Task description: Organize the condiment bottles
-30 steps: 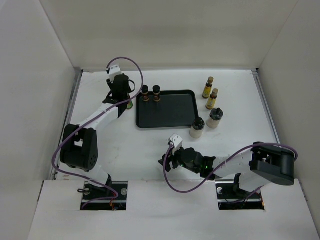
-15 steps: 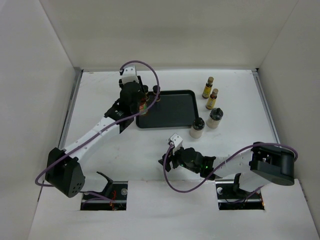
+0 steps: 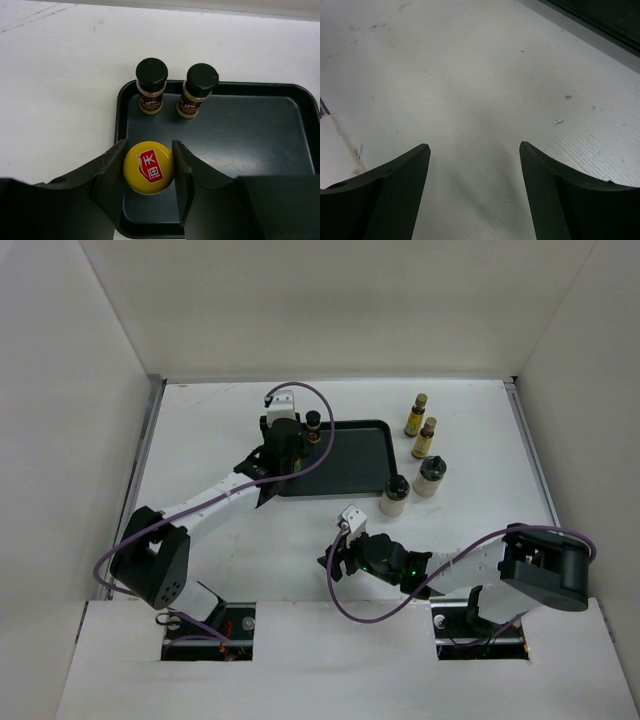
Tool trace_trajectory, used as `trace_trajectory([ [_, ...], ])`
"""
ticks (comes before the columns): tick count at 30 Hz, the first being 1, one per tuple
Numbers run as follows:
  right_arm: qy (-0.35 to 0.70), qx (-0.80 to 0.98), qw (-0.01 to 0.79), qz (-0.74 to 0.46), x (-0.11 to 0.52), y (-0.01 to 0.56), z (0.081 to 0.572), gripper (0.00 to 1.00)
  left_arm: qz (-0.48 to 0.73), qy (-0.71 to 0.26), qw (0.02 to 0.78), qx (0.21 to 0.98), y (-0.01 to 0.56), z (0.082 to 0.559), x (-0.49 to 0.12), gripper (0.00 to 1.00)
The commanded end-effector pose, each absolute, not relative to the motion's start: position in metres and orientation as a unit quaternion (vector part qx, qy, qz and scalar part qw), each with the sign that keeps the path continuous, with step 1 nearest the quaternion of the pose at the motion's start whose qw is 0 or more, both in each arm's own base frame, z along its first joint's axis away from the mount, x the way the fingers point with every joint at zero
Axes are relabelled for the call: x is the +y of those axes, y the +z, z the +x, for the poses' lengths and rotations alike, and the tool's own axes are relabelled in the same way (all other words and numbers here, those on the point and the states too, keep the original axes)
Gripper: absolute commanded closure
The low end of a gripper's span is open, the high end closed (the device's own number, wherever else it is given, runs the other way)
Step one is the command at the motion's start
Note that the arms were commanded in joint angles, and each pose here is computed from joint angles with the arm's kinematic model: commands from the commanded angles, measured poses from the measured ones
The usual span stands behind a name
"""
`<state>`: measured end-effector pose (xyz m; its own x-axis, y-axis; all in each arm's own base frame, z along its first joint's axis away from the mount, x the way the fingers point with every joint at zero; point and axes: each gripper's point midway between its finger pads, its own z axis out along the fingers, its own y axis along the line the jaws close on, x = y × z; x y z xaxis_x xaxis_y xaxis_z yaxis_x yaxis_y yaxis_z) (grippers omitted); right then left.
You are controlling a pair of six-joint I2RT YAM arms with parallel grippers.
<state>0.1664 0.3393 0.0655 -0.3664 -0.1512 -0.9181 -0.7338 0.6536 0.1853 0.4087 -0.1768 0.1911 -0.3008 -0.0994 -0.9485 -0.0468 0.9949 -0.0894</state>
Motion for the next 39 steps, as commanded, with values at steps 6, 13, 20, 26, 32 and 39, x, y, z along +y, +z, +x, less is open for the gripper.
trace_trajectory([
  [6, 0.329, 0.753, 0.501, -0.272, 0.351, 0.087, 0.171, 0.21, -0.073, -0.072, 0.637, 0.764, 0.224, 0.417, -0.190, 0.81],
  [13, 0.328, 0.753, 0.501, -0.272, 0.351, 0.087, 0.171, 0.21, -0.070, -0.069, 0.629, 0.771, 0.215, 0.410, -0.187, 0.72],
  [20, 0.329, 0.752, 0.503, -0.271, 0.350, 0.088, 0.171, 0.21, -0.075, -0.073, 0.635, 0.765, 0.218, 0.403, -0.184, 0.27],
  [26, 0.327, 0.751, 0.505, -0.271, 0.351, 0.088, 0.172, 0.24, -0.093, -0.083, 0.660, 0.741, 0.249, 0.391, -0.168, 0.00],
  [32, 0.334, 0.742, 0.508, -0.283, 0.361, 0.097, 0.162, 0.63, -0.164, -0.114, 0.725, 0.659, 0.300, 0.358, -0.118, 0.00],
  [39, 0.291, 0.743, 0.549, -0.250, 0.356, 0.159, 0.175, 0.75, -0.296, -0.036, 0.732, 0.613, 0.251, 0.307, -0.028, 0.00],
])
